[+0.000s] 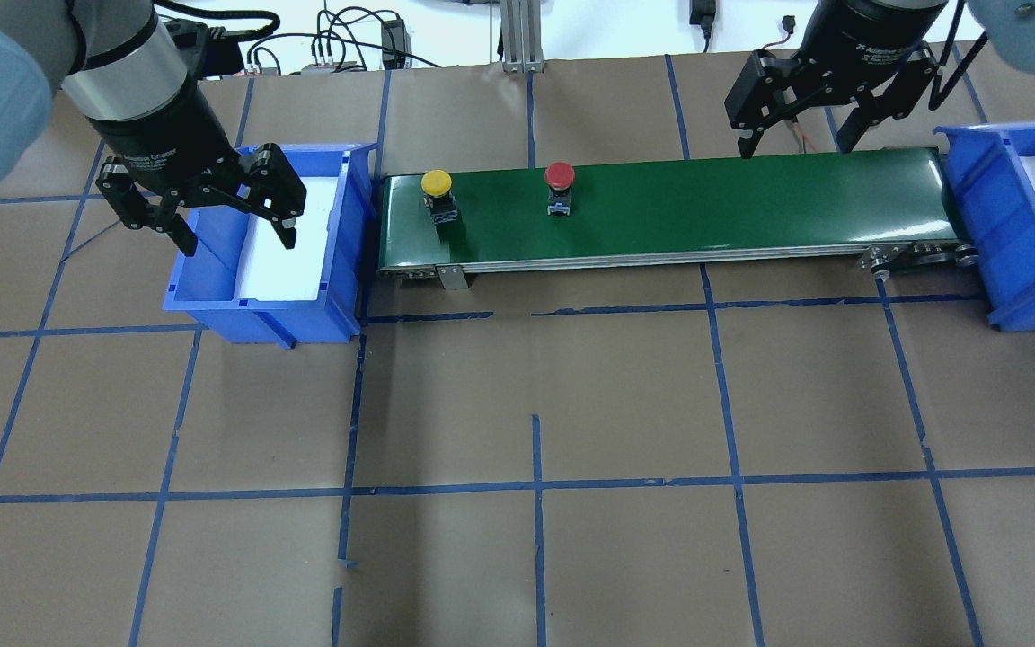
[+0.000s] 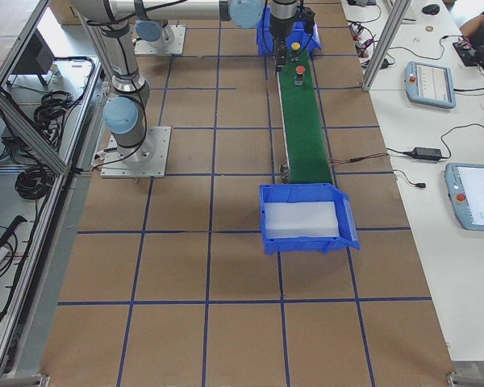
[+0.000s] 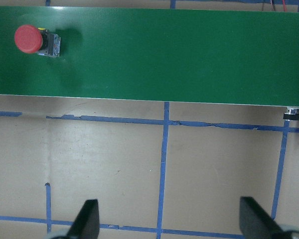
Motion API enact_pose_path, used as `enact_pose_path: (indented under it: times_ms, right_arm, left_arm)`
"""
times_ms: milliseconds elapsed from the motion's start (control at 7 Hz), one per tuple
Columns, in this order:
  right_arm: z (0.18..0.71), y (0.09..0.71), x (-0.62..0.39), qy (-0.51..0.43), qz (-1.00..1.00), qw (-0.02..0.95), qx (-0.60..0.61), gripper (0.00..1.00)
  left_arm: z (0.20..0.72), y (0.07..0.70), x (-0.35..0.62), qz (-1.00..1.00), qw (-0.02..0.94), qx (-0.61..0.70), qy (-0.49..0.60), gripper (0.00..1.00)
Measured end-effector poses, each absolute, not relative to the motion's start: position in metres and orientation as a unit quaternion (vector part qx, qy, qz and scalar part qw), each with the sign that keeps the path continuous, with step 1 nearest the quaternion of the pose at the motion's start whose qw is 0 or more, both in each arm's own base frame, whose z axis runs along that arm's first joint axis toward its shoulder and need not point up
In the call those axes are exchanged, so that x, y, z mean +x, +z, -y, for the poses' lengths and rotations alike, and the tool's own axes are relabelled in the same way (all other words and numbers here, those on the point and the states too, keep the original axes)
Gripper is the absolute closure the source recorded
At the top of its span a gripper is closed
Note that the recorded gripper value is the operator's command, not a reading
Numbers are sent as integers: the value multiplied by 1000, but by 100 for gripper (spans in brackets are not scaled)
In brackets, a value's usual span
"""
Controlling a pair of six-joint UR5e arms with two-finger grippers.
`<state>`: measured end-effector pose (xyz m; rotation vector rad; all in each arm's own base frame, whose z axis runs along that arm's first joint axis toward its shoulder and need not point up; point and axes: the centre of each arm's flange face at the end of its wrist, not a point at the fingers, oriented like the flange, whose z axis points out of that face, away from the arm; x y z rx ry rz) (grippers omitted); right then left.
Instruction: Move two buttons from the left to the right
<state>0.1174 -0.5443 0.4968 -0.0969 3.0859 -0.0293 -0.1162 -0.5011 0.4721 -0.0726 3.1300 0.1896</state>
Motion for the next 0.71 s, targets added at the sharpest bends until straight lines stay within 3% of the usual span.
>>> enact_pose_path:
  times_ms: [429,714]
  right_arm:
    - [545,497,114,-8,-999,29,-29,4]
    - [544,494,113,-3,-999,30,-29,0]
  left_arm:
    - [503,478,-98,-997,-12,-42,55,0]
    - [508,481,-98,-997,-32,-50,40,0]
